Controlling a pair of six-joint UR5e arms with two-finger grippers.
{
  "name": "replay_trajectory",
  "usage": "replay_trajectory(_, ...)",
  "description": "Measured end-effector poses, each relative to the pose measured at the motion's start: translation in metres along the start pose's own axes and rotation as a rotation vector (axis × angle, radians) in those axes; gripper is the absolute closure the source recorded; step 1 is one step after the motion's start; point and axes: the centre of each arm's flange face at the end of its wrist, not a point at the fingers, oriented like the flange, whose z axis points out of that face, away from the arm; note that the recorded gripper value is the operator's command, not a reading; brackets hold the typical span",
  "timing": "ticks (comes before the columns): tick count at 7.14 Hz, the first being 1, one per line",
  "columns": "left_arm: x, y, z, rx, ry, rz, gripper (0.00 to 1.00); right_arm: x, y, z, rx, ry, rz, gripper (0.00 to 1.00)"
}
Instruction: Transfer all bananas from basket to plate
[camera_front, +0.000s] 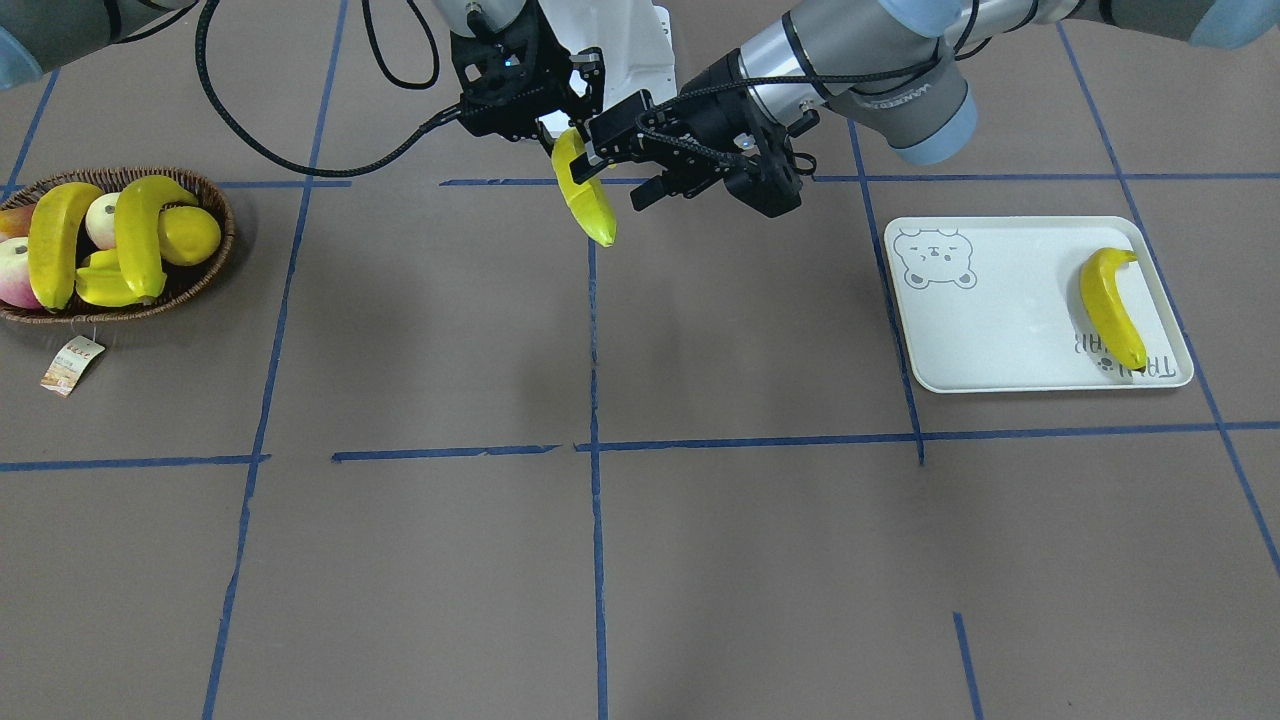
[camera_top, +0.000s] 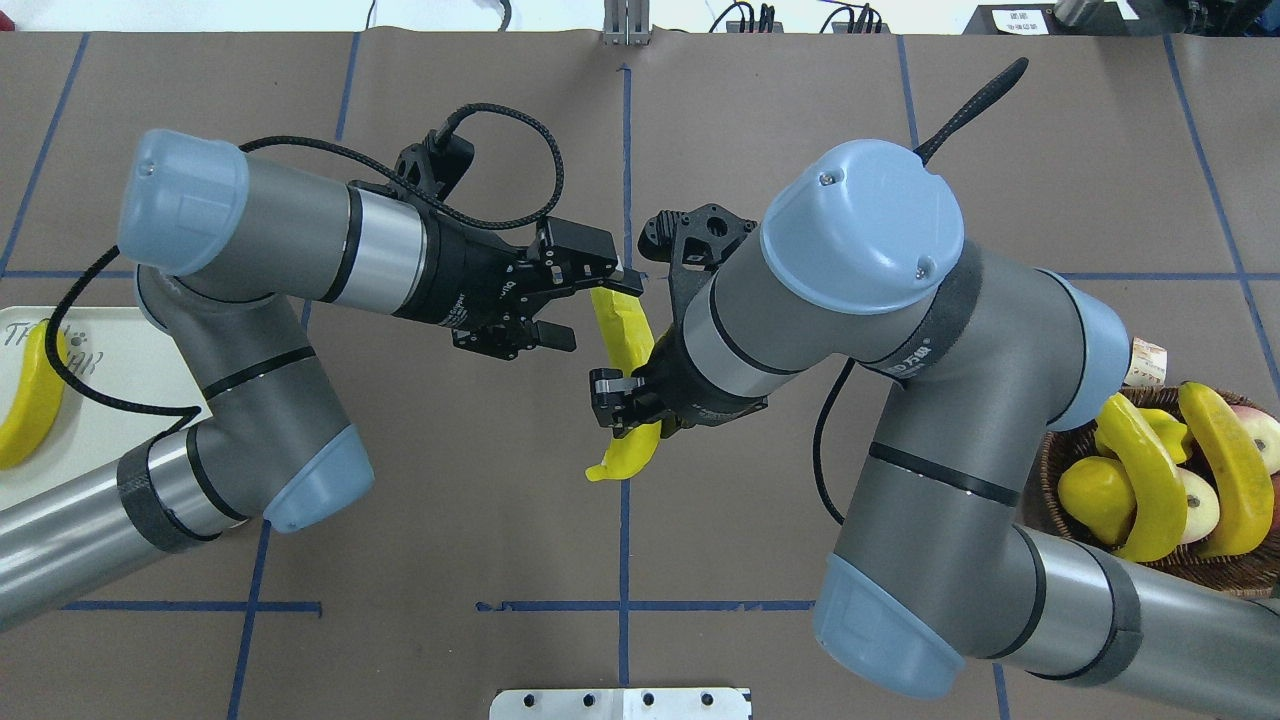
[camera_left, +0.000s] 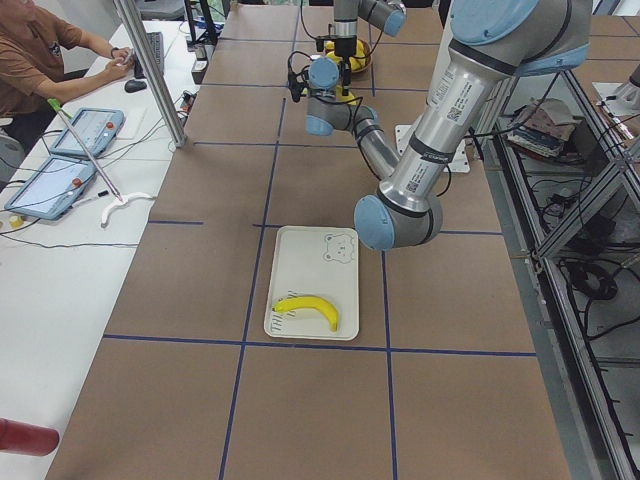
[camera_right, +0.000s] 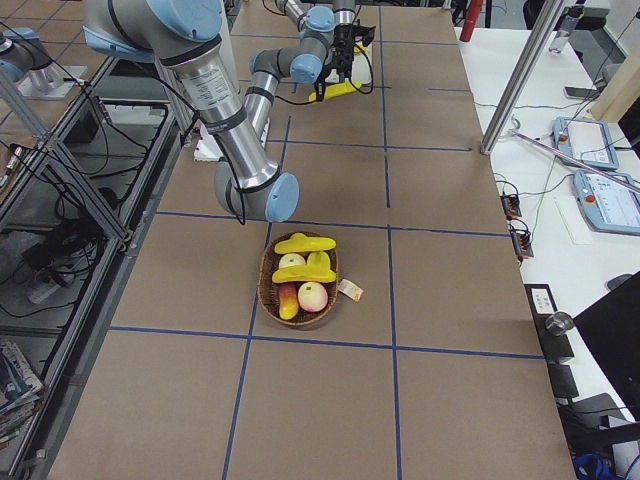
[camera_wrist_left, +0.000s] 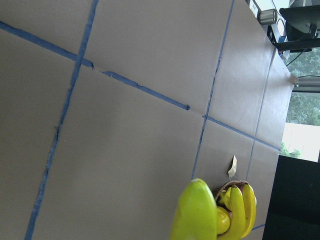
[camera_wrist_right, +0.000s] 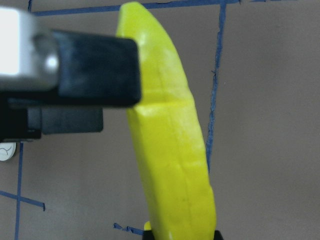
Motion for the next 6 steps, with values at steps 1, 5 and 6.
replay_trajectory(1, -0.002, 0.013, 0.012, -0.005, 0.005, 0.0, 0.16, -0.002, 0.001, -0.001, -0.001, -0.004, -0.003, 0.99)
replay_trajectory(5, -0.012, 0.024, 0.025, -0.004, 0.001, -0.002, 1.0, 0.0, 0.004, -0.002, -0.005, -0.006, -0.005, 0.57)
replay_trajectory(6, -0.014, 0.023, 0.024, -0.002, -0.003, 0.0, 1.0, 0.001, 0.004, -0.002, -0.005, -0.006, -0.006, 0.01)
